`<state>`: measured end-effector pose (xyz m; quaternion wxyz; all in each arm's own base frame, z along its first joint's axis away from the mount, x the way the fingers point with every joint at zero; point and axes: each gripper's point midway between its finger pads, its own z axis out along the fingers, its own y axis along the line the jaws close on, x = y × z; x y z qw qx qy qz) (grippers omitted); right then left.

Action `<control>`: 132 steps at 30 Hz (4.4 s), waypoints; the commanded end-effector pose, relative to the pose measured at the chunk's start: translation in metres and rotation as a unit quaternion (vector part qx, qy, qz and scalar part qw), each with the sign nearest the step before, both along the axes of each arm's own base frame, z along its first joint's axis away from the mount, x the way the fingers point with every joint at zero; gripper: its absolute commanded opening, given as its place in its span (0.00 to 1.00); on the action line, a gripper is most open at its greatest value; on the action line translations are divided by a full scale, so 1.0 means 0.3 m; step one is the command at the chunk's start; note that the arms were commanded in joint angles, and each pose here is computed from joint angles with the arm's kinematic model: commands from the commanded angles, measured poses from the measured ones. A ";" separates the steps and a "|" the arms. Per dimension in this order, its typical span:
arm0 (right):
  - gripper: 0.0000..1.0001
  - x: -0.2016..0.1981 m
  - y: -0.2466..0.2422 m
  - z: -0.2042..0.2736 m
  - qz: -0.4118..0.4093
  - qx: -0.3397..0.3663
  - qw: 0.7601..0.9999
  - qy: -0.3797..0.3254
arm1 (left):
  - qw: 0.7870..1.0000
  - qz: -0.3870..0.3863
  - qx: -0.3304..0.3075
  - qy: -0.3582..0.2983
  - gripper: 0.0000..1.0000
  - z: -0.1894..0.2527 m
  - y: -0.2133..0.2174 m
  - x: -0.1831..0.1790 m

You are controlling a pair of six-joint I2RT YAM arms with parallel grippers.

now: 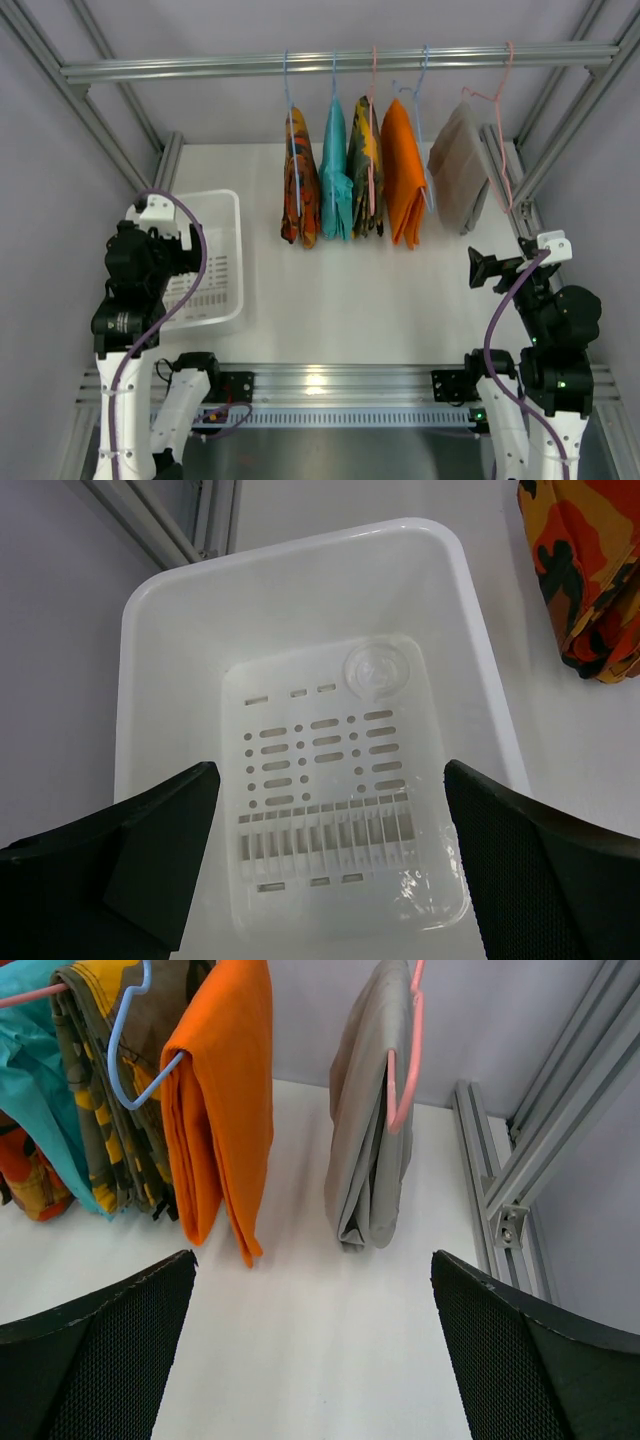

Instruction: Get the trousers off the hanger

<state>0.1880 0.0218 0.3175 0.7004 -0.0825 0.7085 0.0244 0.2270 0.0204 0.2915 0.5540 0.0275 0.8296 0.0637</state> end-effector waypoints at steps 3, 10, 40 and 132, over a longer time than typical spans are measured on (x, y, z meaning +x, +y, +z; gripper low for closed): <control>0.99 -0.002 0.001 -0.004 0.000 0.005 1.000 0.004 | 0.999 0.001 -0.026 -0.031 0.99 0.053 -0.016 -0.005; 1.00 -0.004 0.004 -0.009 0.003 0.005 1.000 0.006 | 0.992 -0.062 -0.107 -0.029 0.99 0.114 -0.132 0.010; 0.99 0.039 -0.031 0.013 -0.019 -0.011 0.999 0.030 | 0.751 -0.281 -0.596 0.037 0.86 0.495 -0.733 0.339; 0.83 0.099 0.652 0.566 0.404 0.350 0.839 0.101 | 0.753 -0.438 -0.487 -0.066 0.00 0.551 -0.827 -0.079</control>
